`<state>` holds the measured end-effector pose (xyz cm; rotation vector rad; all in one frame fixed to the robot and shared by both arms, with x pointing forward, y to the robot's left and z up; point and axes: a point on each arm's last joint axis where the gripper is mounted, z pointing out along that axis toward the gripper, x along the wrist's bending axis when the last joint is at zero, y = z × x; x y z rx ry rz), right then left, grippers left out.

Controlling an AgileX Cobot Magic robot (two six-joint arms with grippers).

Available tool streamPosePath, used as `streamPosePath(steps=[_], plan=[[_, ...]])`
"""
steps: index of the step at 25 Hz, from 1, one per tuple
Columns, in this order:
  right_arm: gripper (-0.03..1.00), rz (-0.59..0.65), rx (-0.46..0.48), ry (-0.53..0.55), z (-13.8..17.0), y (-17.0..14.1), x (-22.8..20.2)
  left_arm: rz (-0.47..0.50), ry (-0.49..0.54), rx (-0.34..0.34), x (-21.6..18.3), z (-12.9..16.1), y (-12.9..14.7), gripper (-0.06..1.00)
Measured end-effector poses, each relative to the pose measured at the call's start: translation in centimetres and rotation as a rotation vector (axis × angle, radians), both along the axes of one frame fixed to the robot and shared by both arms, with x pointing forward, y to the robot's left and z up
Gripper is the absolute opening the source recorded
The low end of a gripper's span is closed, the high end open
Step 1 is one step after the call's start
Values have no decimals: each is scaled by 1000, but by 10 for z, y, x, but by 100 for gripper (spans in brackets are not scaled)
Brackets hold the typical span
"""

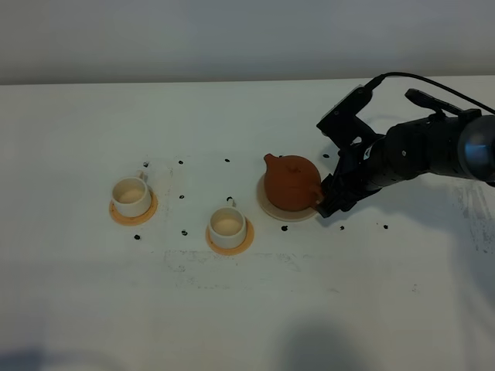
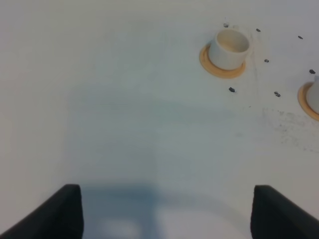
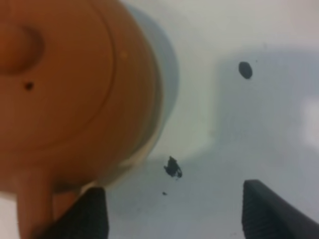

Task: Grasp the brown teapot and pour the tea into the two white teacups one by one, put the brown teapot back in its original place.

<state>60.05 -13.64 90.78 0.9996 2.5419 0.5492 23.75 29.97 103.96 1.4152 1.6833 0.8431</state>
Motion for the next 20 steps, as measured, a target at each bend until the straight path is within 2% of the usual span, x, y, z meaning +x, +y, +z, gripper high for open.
streamPosePath(steps=[7,20], plan=[[57,21,4,30,10,4,5,0,0,0,0,0,0,68],[57,64,20,71,10,7,1,0,0,0,0,0,0,68]])
